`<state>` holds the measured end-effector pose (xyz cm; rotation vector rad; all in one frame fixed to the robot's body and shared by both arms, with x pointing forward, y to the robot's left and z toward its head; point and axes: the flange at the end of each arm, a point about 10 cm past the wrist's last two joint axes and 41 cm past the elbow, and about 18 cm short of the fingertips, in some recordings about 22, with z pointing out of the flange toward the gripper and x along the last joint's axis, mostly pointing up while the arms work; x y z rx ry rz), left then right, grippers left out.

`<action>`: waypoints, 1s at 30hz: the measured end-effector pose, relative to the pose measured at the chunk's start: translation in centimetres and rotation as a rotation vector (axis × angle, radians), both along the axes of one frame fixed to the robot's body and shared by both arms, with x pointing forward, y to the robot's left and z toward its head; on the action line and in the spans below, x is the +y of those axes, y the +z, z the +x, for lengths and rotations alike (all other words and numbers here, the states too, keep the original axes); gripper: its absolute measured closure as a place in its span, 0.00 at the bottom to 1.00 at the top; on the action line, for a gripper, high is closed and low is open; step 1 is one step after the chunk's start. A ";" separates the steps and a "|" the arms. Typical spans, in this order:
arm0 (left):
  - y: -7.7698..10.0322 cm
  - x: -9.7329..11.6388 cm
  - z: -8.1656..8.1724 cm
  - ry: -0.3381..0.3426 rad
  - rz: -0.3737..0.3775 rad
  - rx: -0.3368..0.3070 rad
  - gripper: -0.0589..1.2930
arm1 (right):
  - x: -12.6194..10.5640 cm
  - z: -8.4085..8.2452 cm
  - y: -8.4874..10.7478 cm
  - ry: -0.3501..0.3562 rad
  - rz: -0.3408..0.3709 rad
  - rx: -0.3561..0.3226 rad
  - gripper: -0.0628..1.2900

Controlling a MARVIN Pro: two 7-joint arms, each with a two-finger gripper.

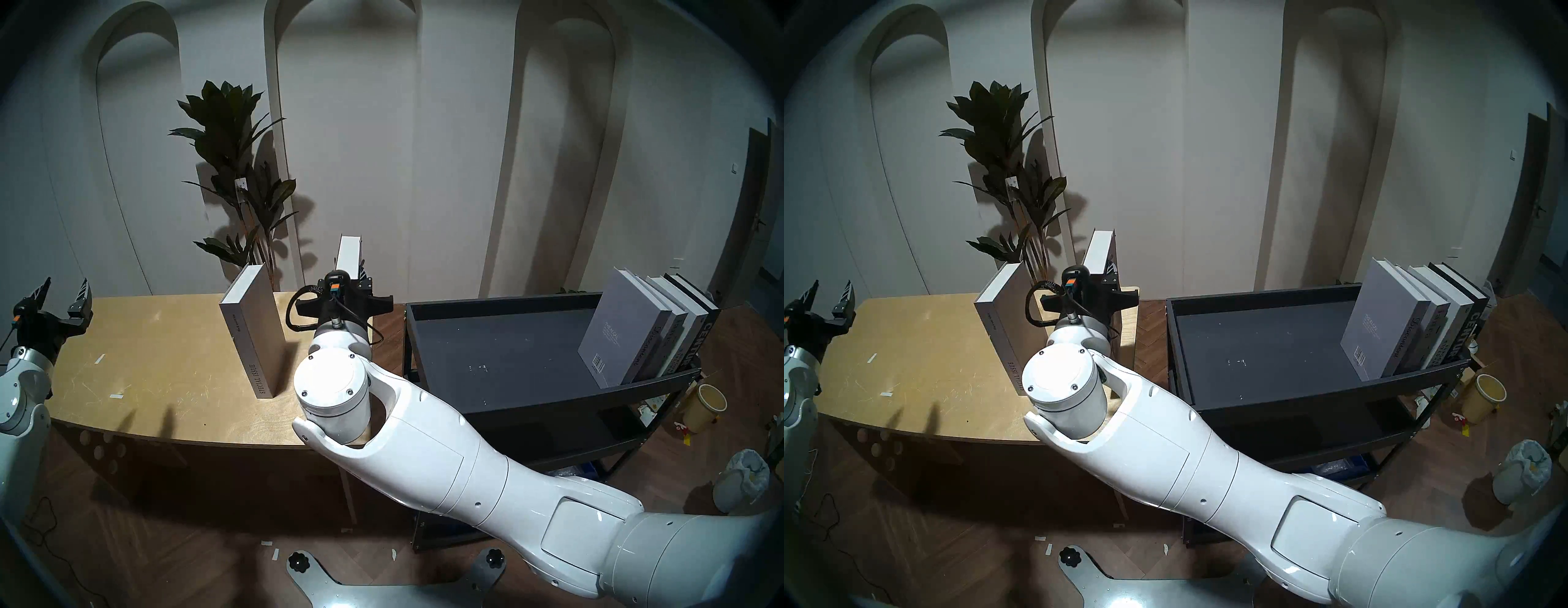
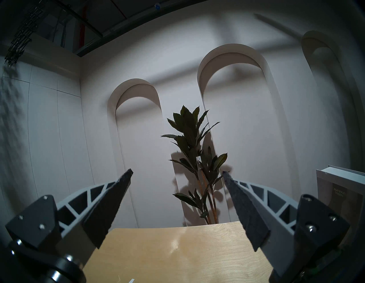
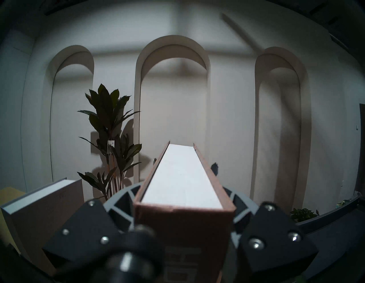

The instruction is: Move the books from the display table onto the shelf, standing them upright with spines facing out and tallest at one end

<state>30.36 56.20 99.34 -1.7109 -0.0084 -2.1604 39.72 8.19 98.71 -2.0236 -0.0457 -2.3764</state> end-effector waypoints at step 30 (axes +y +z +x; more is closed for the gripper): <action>0.0 0.0 0.0 0.000 0.000 0.000 0.04 | -11.8 -0.3 8.7 -0.035 0.036 -0.037 0.56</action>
